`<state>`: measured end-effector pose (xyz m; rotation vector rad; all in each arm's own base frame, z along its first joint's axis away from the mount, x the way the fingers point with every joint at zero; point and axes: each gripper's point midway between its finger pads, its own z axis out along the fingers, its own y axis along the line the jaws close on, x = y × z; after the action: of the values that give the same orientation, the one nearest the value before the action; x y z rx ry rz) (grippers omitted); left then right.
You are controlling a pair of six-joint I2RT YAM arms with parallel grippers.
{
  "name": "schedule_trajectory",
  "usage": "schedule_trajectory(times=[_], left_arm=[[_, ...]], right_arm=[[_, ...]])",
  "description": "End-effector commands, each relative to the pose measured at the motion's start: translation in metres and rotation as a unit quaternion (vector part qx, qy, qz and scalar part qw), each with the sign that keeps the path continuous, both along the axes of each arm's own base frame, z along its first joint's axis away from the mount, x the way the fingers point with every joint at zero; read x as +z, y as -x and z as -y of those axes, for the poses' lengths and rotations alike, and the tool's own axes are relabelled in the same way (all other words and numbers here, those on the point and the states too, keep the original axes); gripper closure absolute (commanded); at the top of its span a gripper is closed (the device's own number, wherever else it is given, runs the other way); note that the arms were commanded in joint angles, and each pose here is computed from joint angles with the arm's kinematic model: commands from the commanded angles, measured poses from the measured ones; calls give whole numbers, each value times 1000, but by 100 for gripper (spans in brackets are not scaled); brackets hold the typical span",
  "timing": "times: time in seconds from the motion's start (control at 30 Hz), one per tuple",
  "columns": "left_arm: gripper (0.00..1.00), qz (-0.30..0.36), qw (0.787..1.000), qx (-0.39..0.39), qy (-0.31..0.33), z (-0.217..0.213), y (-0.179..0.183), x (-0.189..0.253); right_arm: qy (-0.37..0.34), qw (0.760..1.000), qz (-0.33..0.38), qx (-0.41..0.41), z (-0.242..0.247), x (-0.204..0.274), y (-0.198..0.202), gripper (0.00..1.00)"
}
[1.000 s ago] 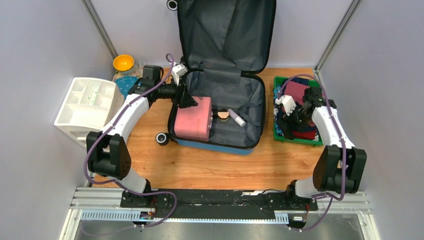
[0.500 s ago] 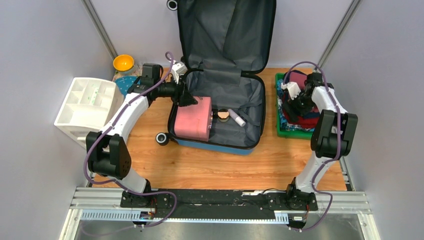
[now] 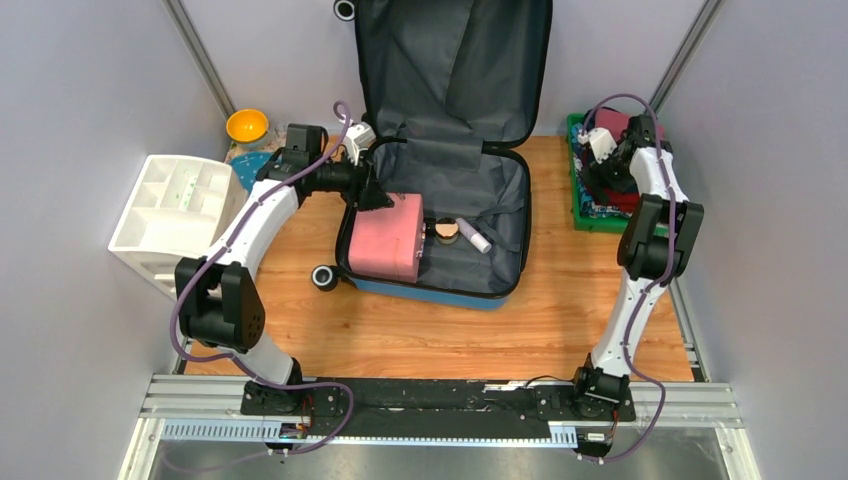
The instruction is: Open, take out, and arrange the luggage
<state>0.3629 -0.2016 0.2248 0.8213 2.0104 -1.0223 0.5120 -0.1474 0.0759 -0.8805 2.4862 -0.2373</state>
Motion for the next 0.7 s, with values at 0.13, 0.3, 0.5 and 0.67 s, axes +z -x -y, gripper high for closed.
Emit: schedule_trajectory(times=[0.13, 0.3, 0.5, 0.67], left_arm=[[30, 33, 999, 12, -13, -16, -3, 13], [29, 26, 999, 37, -29, -28, -2, 7], [28, 12, 999, 51, -11, -29, 8, 3], [30, -4, 999, 38, 2, -25, 16, 2]], right_arm=[[-28, 994, 106, -11, -15, 115, 24, 2], [-142, 977, 155, -22, -73, 192, 62, 3], [-406, 908, 83, -60, -199, 224, 104, 7], [-543, 838, -28, -48, -297, 206, 123, 12]])
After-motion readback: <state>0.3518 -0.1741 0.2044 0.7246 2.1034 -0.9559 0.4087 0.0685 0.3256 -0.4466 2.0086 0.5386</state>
